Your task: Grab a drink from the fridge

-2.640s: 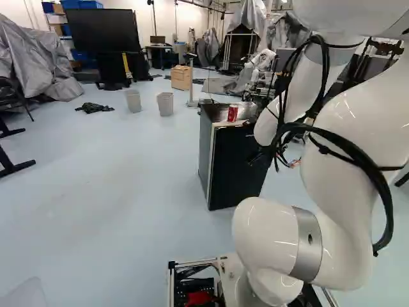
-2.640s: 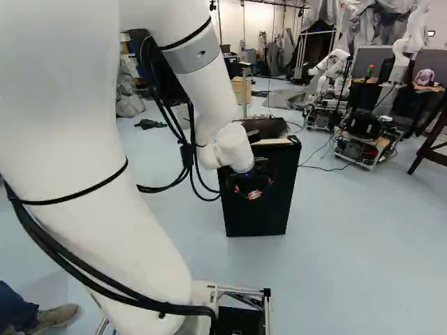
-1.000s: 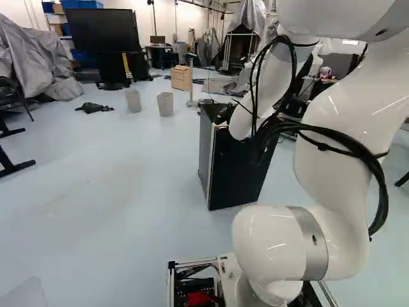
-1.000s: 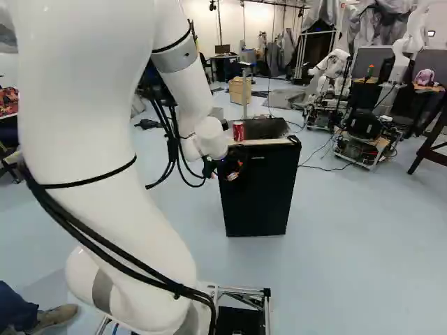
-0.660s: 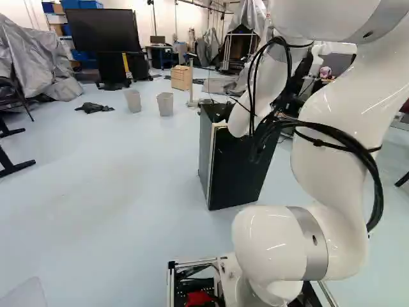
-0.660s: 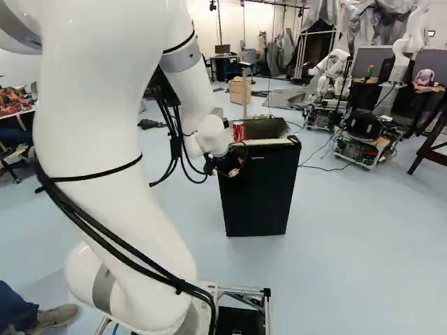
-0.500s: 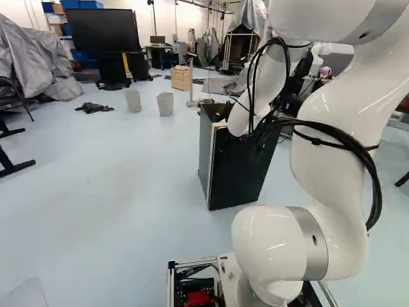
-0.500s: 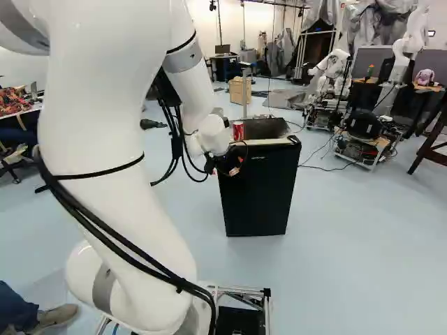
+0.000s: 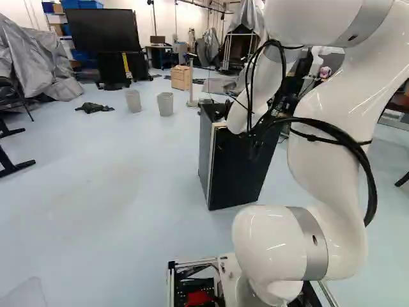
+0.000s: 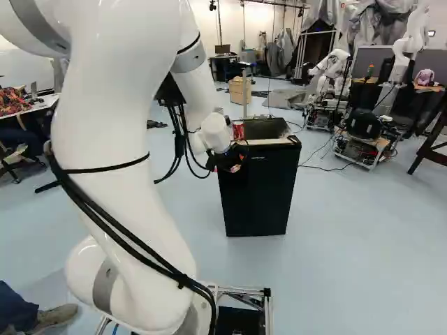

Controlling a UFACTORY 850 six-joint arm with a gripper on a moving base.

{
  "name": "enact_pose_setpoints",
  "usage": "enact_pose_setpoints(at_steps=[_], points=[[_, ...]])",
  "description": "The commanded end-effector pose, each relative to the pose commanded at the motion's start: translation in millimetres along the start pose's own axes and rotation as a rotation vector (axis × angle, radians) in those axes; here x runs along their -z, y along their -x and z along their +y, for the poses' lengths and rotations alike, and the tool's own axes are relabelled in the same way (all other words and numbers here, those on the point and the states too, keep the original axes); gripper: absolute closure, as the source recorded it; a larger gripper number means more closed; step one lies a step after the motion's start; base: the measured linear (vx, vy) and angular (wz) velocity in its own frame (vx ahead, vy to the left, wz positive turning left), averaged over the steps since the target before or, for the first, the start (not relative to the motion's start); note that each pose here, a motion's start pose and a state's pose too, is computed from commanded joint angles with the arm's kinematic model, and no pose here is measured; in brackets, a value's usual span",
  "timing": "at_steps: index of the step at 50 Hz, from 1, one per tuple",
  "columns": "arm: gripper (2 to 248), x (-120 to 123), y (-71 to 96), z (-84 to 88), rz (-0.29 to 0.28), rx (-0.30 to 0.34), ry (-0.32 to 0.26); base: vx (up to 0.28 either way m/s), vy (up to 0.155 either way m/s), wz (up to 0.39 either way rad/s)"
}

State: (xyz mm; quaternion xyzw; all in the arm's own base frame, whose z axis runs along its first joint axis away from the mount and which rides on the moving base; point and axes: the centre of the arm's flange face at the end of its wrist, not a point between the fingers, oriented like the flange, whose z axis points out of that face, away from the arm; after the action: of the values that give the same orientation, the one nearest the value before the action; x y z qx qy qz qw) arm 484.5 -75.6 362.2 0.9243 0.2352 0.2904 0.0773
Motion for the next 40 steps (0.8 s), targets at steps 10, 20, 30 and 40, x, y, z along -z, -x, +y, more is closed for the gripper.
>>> enact_pose_setpoints(at_steps=[10,20,30,40], points=[[3,-3.8,-3.9,3.4,0.003,0.0,0.002,0.0,0.0,0.0],[3,-7.2,-7.2,6.4,0.005,0.0,0.004,0.0,0.0,0.0],[3,-10.2,-10.1,9.3,0.007,0.0,0.006,0.0,0.0,0.0],[3,-12.9,-12.9,11.6,0.009,0.0,0.007,0.0,0.0,0.0]])
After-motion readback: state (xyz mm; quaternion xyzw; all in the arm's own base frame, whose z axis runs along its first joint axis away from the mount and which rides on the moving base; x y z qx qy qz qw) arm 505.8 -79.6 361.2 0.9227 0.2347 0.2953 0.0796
